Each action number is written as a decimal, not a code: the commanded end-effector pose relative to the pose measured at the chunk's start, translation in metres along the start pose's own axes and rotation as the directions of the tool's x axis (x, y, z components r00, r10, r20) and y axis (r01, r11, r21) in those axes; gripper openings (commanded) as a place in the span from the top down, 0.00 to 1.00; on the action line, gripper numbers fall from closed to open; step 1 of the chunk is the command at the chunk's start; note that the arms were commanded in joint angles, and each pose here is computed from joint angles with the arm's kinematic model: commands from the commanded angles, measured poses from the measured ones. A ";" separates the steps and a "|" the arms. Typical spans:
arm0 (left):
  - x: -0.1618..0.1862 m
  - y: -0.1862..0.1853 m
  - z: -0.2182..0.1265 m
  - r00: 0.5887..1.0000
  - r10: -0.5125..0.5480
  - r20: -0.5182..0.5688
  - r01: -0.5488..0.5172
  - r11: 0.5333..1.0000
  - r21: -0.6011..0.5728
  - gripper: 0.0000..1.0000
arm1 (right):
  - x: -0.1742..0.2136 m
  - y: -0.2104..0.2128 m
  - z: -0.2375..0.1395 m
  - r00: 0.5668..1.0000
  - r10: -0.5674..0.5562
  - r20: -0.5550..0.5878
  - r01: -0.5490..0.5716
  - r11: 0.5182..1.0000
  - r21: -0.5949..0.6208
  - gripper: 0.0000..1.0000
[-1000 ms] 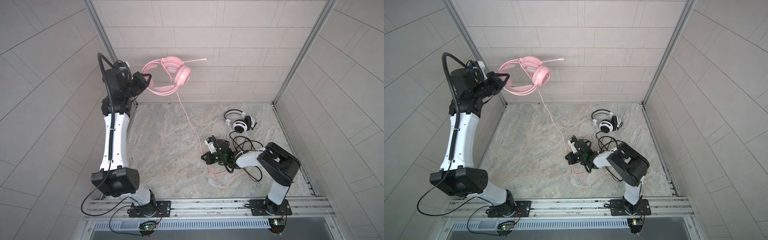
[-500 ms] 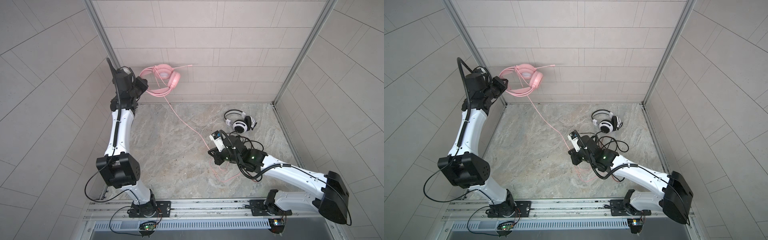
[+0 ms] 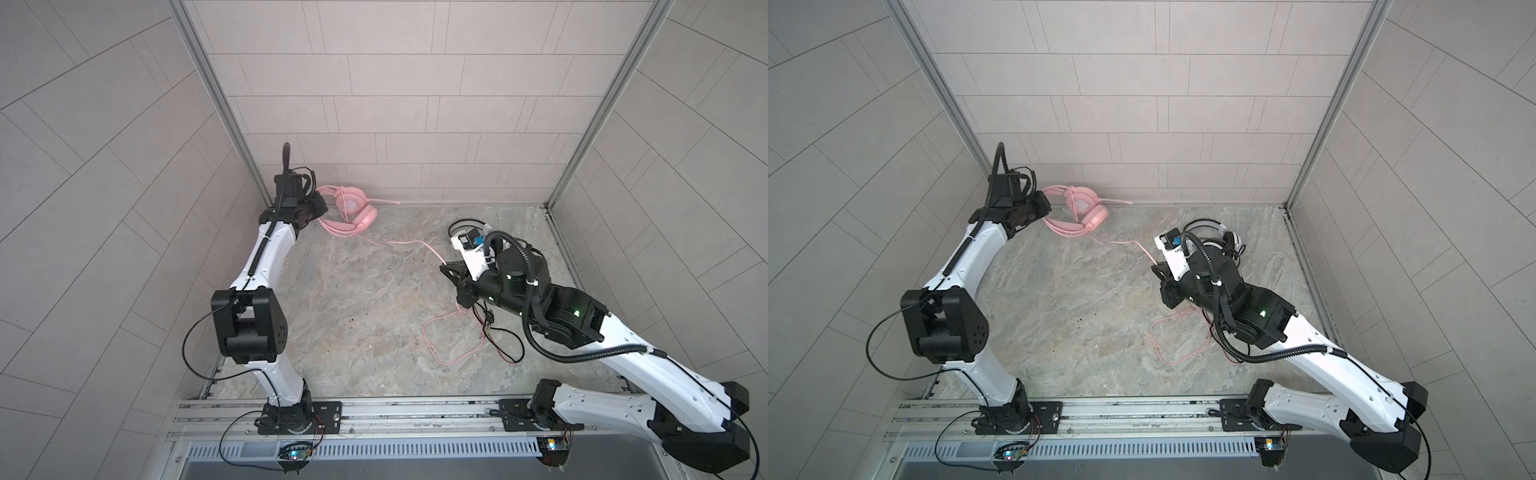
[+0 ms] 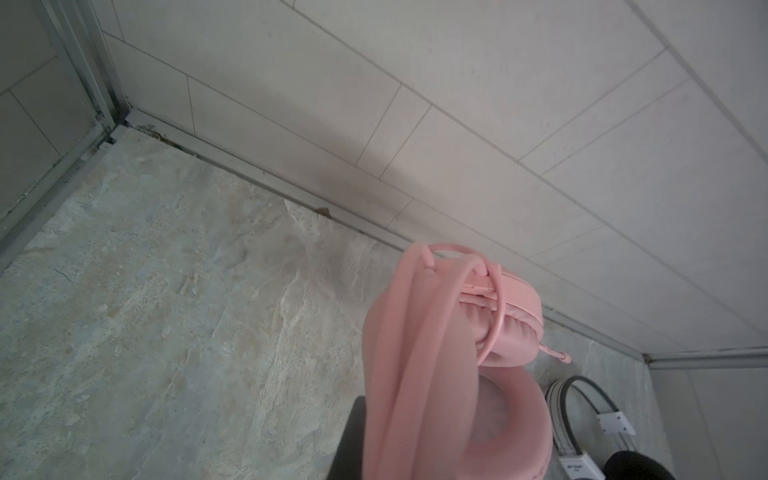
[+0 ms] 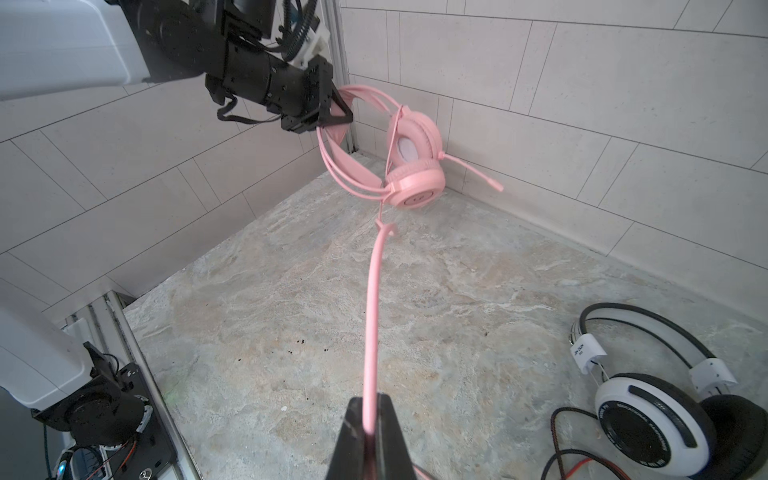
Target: Wrap the headphones
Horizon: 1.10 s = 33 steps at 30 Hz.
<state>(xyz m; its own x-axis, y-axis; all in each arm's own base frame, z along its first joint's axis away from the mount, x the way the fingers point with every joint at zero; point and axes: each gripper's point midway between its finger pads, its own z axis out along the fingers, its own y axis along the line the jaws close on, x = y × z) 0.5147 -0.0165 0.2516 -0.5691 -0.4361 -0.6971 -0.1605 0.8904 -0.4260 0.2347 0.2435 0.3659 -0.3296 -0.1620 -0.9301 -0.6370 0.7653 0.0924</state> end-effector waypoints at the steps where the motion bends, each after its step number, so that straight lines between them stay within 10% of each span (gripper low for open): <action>1: 0.001 -0.016 -0.003 0.996 0.086 0.028 -0.086 0.996 0.017 1.00 | -0.007 -0.002 -0.009 0.999 -0.042 -0.016 0.042 0.999 0.015 1.00; 12: 0.068 -0.041 -0.019 0.966 0.228 -0.123 -0.223 0.973 0.052 1.00 | -0.031 -0.065 -0.032 0.996 -0.084 0.031 0.073 0.962 0.263 1.00; 33: 0.186 -0.107 -0.100 0.719 0.655 -0.234 -0.537 0.736 0.412 1.00 | -0.071 -0.113 -0.017 0.993 -0.002 0.116 -0.031 0.957 0.287 1.00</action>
<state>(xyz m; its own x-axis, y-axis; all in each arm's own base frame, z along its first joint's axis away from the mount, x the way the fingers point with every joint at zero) 0.3589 -0.1686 0.2125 -0.7534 0.2696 -0.5998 0.4352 0.8882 -0.1474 0.3169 0.1554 0.4186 -0.2732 -0.1157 -0.9550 -0.3858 0.9226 -0.0014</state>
